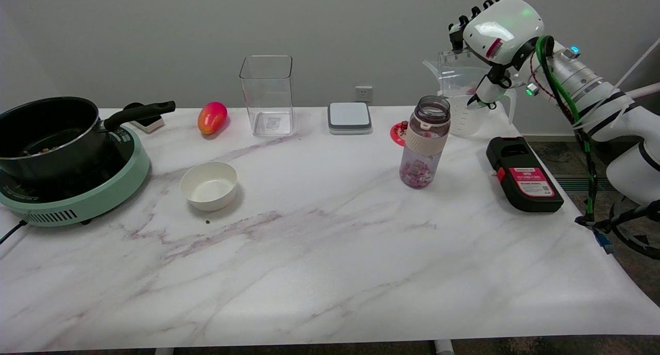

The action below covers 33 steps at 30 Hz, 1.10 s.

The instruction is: Pour the contents of the measuring cup into the bottle.

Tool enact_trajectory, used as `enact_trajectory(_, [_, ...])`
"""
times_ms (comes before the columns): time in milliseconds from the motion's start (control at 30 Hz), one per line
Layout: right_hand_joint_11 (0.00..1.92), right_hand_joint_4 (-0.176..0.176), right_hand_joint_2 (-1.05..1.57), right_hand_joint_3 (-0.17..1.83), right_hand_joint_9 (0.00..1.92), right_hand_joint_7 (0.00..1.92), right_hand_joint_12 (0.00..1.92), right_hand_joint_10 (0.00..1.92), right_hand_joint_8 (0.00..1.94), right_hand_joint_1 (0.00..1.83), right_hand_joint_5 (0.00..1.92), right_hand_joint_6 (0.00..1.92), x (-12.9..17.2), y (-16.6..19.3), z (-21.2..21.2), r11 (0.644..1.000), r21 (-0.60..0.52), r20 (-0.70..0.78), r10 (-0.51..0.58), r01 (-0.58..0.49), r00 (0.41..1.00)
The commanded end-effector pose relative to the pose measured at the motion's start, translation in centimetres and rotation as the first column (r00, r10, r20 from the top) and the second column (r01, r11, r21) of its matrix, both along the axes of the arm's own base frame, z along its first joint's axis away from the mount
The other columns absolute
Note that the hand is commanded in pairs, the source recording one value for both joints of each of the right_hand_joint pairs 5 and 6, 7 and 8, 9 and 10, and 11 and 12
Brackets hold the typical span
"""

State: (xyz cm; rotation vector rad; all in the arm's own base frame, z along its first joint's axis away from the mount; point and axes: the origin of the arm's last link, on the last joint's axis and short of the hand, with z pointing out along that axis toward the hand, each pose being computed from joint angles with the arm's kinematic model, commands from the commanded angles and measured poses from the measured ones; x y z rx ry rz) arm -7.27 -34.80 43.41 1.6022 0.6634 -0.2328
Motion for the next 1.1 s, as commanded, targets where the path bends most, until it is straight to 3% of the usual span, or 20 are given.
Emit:
enact_trajectory(33, [1.23, 0.0, 0.54, 1.07, 1.43, 1.53, 1.23, 1.43, 1.53, 1.49, 1.48, 1.48, 0.46, 0.37, 0.23, 1.0, 0.012, -0.026, 0.003, -0.003, 1.0])
enact_trajectory(1100, [1.23, 0.0, 0.56, 1.04, 1.44, 1.53, 1.23, 1.44, 1.53, 1.48, 1.5, 1.5, 0.37, 0.61, -0.57, 0.999, 0.045, -0.105, 0.004, 0.001, 0.994])
